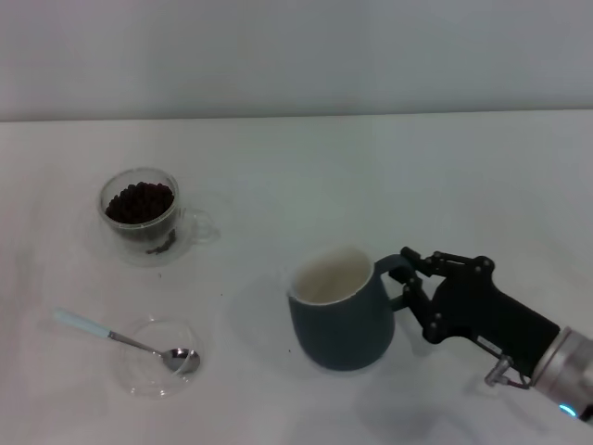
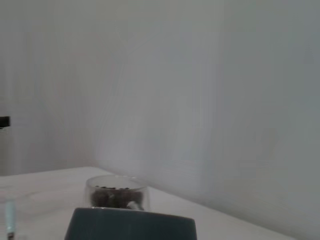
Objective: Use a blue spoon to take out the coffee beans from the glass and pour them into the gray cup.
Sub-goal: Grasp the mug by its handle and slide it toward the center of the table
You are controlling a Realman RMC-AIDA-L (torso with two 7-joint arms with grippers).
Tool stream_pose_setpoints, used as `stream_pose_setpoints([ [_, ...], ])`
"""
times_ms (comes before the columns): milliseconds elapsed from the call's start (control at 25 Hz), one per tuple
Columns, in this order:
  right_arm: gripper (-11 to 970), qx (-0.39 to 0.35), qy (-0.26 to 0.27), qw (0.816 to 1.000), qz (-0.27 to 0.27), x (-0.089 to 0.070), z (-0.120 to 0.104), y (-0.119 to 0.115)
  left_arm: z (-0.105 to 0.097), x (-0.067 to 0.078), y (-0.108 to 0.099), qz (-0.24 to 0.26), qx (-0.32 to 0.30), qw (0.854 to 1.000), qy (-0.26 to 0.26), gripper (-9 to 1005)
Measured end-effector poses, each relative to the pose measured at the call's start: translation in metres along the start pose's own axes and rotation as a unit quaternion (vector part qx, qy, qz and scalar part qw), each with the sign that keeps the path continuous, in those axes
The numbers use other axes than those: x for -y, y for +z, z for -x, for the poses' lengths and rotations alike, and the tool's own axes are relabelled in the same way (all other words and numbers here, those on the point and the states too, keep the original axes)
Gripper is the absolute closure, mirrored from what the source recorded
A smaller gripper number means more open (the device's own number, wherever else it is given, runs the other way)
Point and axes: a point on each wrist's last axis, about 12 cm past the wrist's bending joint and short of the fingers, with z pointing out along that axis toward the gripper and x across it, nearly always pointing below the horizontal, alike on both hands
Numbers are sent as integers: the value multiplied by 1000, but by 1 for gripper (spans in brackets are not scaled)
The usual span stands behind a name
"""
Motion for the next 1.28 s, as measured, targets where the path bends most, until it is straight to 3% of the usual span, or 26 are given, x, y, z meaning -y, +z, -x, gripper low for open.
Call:
stream_pose_setpoints([
  [480,816,-11,-27,999,30,-9,-1,7,0,1,-1,0,0,1000,-1,106],
  [1280,825,-40,-57,997,27,-3,-9,4,0,2,1,-2,-1,1000,-3,105],
])
